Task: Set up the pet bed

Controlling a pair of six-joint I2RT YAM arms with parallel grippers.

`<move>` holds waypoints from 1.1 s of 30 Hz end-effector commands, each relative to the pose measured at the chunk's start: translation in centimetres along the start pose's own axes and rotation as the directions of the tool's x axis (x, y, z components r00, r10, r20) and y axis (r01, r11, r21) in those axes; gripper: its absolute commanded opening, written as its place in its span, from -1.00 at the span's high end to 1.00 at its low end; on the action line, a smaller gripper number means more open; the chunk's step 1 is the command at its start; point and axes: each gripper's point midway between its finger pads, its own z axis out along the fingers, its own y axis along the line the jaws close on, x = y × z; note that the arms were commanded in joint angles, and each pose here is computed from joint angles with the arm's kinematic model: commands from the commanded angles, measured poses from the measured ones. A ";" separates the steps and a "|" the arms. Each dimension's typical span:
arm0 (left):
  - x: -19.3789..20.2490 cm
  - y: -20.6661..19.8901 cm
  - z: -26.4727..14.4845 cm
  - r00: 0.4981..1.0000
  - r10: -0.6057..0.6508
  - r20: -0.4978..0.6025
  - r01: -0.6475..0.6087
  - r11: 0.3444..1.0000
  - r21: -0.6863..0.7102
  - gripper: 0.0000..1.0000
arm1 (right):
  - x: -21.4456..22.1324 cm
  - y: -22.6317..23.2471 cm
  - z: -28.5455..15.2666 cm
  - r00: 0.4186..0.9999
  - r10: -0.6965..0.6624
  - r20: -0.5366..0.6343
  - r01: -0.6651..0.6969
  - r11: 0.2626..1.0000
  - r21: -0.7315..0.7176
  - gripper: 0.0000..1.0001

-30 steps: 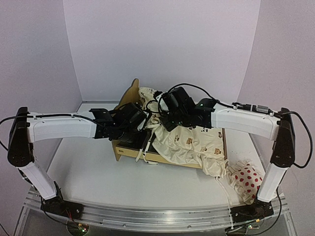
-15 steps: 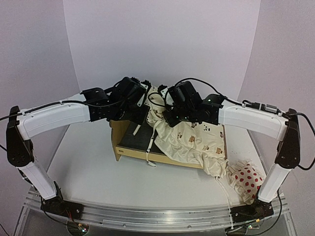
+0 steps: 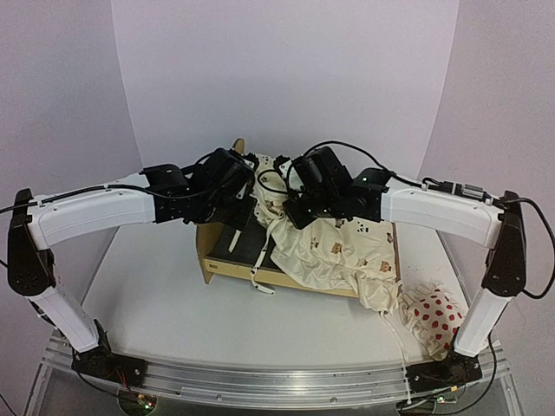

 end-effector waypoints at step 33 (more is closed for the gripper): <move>2.9 -0.1 -0.5 0.987 -0.154 -0.041 0.158 0.982 0.107 1.00 | 1.1 -0.9 2.7 0.995 -0.018 -0.101 0.030 0.993 0.113 1.00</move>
